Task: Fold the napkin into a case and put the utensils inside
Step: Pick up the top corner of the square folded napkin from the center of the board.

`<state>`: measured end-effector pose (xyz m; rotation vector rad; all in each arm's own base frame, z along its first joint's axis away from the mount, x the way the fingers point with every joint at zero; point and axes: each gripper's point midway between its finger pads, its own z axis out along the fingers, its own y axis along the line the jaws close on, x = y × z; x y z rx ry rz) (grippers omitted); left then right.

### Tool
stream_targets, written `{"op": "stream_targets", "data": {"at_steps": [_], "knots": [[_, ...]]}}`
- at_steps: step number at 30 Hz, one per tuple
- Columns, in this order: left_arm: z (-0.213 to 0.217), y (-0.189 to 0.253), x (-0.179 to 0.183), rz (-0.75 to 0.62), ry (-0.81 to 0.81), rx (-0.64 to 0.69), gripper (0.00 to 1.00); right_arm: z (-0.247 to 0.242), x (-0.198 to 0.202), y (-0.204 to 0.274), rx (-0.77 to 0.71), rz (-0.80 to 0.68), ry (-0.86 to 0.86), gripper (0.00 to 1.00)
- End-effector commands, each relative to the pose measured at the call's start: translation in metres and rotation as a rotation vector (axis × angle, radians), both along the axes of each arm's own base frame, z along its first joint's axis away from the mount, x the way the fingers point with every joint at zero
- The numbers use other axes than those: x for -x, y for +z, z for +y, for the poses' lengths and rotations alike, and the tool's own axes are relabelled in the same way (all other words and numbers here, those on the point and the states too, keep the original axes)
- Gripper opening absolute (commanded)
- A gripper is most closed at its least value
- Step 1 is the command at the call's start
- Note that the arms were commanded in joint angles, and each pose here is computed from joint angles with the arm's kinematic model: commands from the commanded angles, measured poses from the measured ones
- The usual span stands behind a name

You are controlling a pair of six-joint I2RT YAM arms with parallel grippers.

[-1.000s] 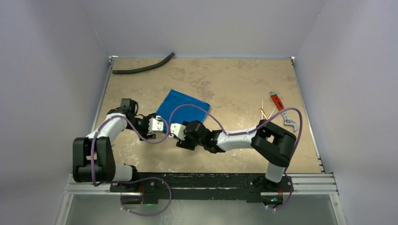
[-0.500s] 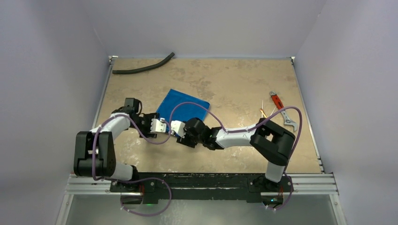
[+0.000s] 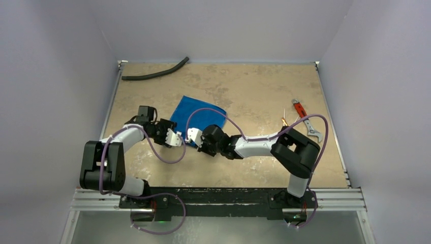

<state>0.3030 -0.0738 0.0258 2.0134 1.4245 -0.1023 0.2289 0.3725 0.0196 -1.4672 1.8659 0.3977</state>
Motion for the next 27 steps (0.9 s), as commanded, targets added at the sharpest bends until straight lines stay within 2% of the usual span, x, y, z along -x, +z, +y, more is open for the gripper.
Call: {"op": "stream_targets", "data": {"at_steps": [1,8,12,24,25,27], "knots": [[0.014,-0.041,0.027,0.059,-0.082,-0.152,0.63,-0.021,0.006,-0.011,0.061,0.078,-0.015,0.16],[0.016,-0.060,0.041,0.102,-0.177,-0.236,0.61,-0.017,-0.001,0.002,0.025,0.080,-0.015,0.12],[0.014,-0.064,0.050,0.113,-0.200,-0.238,0.61,-0.013,-0.016,0.023,-0.060,0.098,-0.039,0.00],[0.012,-0.075,0.049,0.159,-0.190,-0.244,0.61,-0.006,-0.016,0.048,-0.174,0.243,0.018,0.00],[0.010,-0.076,0.051,0.176,-0.195,-0.245,0.61,-0.005,-0.015,0.049,-0.181,0.253,0.025,0.00],[0.008,-0.077,0.047,0.194,-0.178,-0.249,0.53,-0.006,-0.015,0.048,-0.185,0.268,0.028,0.00]]}}
